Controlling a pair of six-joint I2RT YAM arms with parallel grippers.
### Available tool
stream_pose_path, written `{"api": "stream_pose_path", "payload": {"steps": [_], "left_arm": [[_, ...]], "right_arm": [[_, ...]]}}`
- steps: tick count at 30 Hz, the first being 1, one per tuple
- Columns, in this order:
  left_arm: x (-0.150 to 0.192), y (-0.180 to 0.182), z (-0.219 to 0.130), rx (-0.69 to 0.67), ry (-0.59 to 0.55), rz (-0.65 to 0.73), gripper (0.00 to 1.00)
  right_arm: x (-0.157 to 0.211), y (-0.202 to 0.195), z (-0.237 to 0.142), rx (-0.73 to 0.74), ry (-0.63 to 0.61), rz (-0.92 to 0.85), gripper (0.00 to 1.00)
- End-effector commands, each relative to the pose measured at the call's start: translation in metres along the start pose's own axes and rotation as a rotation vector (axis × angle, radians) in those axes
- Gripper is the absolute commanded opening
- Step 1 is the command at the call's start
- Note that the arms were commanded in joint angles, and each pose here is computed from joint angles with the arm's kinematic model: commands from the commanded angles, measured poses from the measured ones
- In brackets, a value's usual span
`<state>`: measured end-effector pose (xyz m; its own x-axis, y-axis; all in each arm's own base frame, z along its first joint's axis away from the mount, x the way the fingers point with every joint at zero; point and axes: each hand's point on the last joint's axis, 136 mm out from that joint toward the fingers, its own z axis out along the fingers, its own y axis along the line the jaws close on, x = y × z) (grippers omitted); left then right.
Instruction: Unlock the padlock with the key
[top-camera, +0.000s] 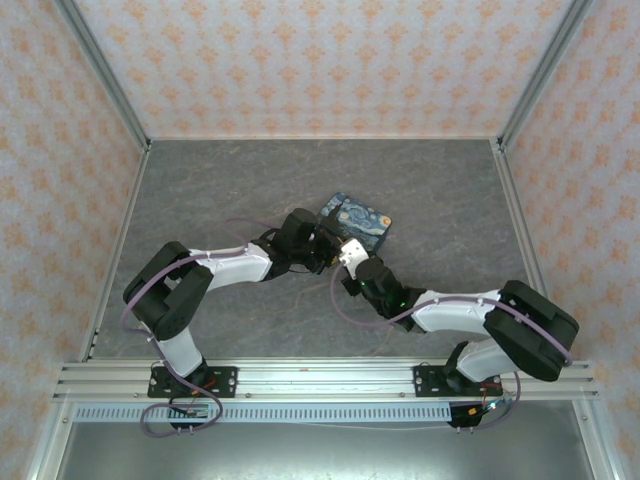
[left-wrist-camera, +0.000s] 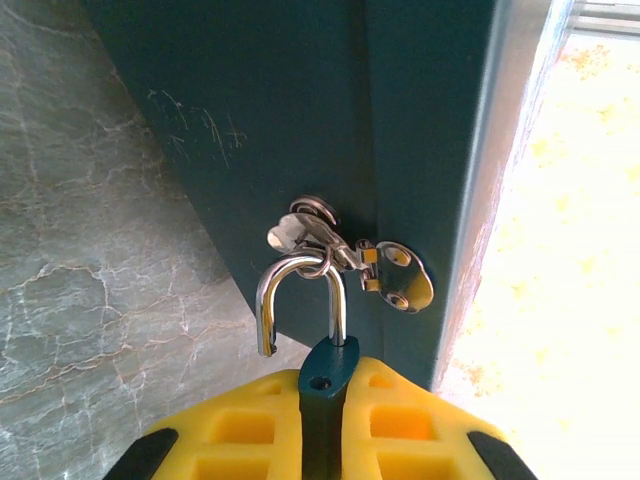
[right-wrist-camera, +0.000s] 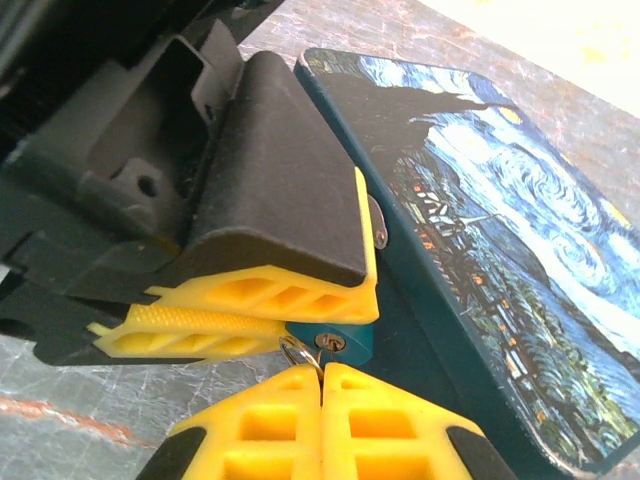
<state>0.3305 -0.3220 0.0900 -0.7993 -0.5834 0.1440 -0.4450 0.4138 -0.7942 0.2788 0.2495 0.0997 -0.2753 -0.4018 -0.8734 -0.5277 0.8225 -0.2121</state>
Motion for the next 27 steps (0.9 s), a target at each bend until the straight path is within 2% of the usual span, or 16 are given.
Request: {"api": "stream_pose_path", "payload": {"steps": [1,5,10,18,27], "left_arm": [[0.011,-0.027,-0.008,0.074,0.029,0.03,0.0],[0.01,-0.026,-0.008,0.067,0.023,0.043,0.02],[0.003,-0.017,-0.014,0.038,-0.014,0.068,0.18],[-0.013,0.009,-0.042,-0.036,-0.094,0.092,0.43],[-0.035,0.037,-0.086,-0.139,-0.215,0.144,0.54]], "right_arm": [[-0.013,0.005,0.002,-0.028,-0.06,0.142,0.0],[-0.014,0.007,0.002,-0.044,-0.058,0.24,0.0],[-0.01,0.014,0.003,-0.082,-0.036,0.435,0.0],[0.005,0.023,0.007,-0.132,-0.002,0.688,0.0],[0.018,0.02,0.004,-0.151,0.008,0.935,0.0]]}}
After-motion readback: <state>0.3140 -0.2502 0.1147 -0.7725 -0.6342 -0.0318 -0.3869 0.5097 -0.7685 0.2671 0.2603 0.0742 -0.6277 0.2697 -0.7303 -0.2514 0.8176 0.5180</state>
